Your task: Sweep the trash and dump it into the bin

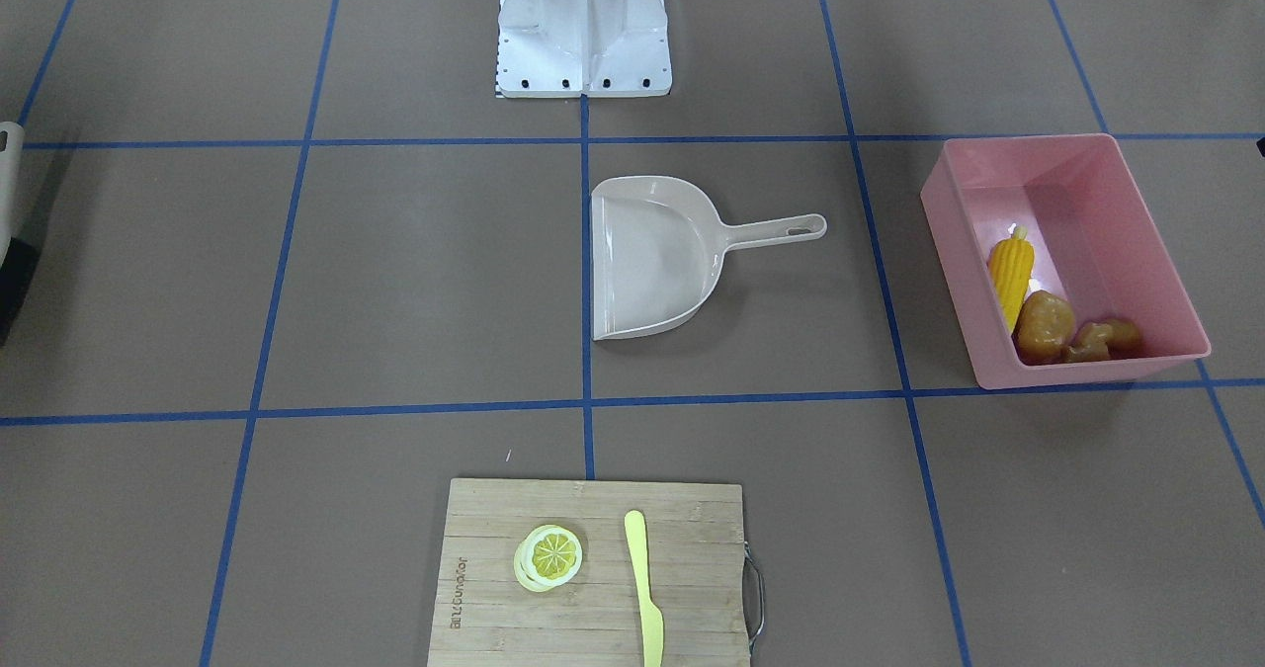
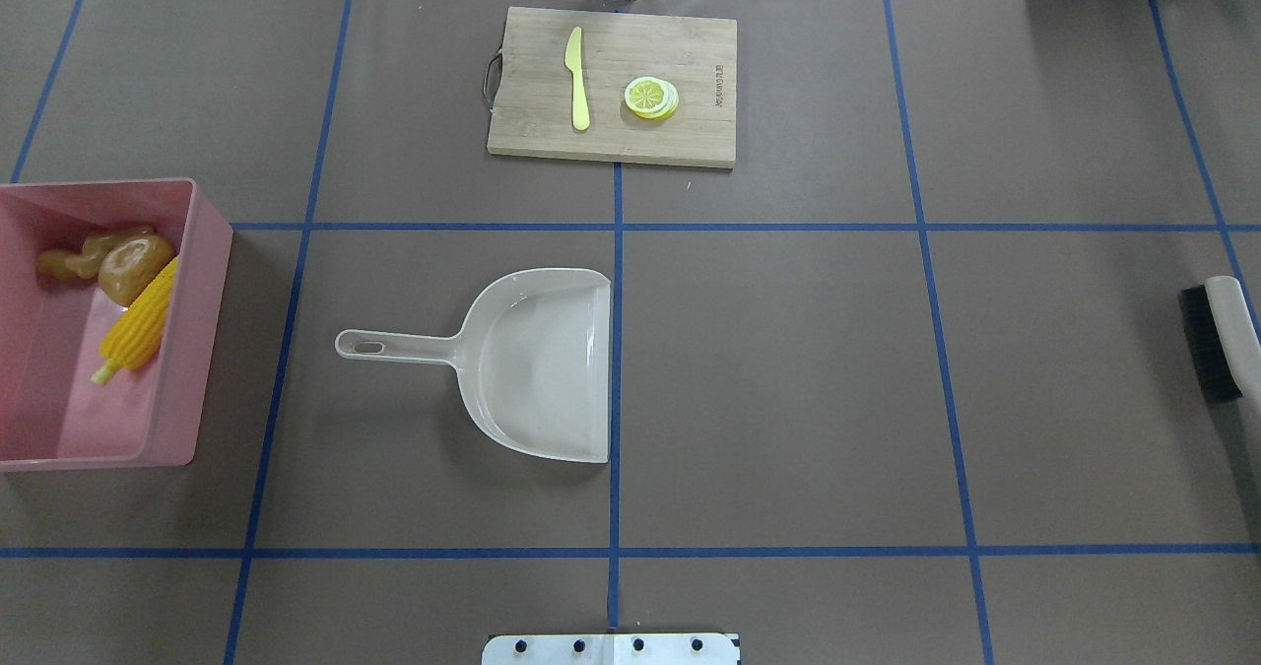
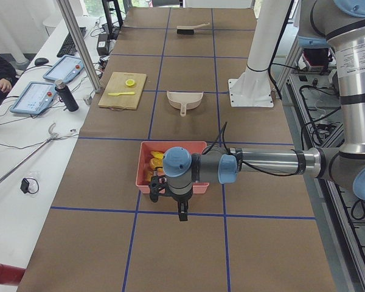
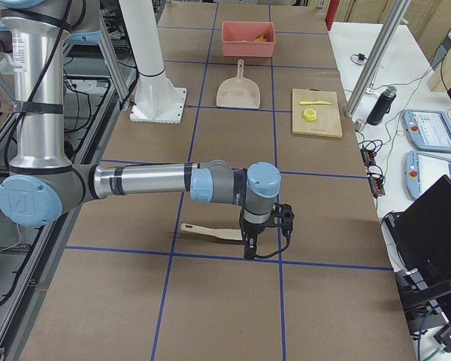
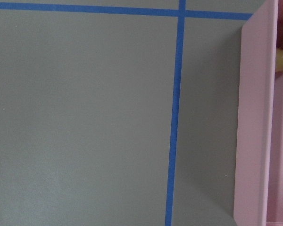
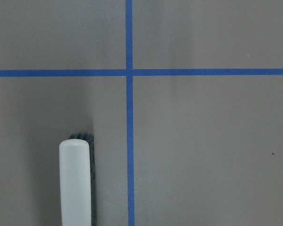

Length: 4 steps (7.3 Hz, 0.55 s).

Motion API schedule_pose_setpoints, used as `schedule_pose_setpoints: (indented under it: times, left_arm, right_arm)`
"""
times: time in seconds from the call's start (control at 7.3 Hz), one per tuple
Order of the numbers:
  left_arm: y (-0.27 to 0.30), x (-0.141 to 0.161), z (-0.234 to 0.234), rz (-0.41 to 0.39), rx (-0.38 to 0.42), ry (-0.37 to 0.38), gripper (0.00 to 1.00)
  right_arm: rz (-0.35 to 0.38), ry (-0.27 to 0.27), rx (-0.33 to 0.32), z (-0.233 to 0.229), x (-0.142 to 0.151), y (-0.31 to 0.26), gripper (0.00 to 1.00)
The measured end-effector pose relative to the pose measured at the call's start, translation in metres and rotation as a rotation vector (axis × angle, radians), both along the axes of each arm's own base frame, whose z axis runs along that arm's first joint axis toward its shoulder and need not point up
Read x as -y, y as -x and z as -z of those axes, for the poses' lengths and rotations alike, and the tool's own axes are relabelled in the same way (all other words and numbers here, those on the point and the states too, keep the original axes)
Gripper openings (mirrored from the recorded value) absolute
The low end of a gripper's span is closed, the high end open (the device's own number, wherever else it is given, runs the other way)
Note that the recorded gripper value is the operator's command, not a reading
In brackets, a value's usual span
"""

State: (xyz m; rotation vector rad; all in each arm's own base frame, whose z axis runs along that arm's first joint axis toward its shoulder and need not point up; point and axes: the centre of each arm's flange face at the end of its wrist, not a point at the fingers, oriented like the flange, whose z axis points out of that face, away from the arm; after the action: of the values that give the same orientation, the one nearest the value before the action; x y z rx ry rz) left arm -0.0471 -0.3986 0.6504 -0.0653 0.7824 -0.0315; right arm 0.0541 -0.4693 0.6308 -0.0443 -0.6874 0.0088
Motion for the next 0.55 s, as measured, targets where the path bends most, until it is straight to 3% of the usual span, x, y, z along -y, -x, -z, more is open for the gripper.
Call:
schedule_pose_setpoints:
  times: [0.55]
  left_arm:
    - [-0.0006, 0.0024, 0.0014, -0.001, 0.000, -0.004, 0.98]
  right_arm:
    - [-0.001, -0.005, 0.000, 0.0020, 0.0045, 0.0002, 1.00]
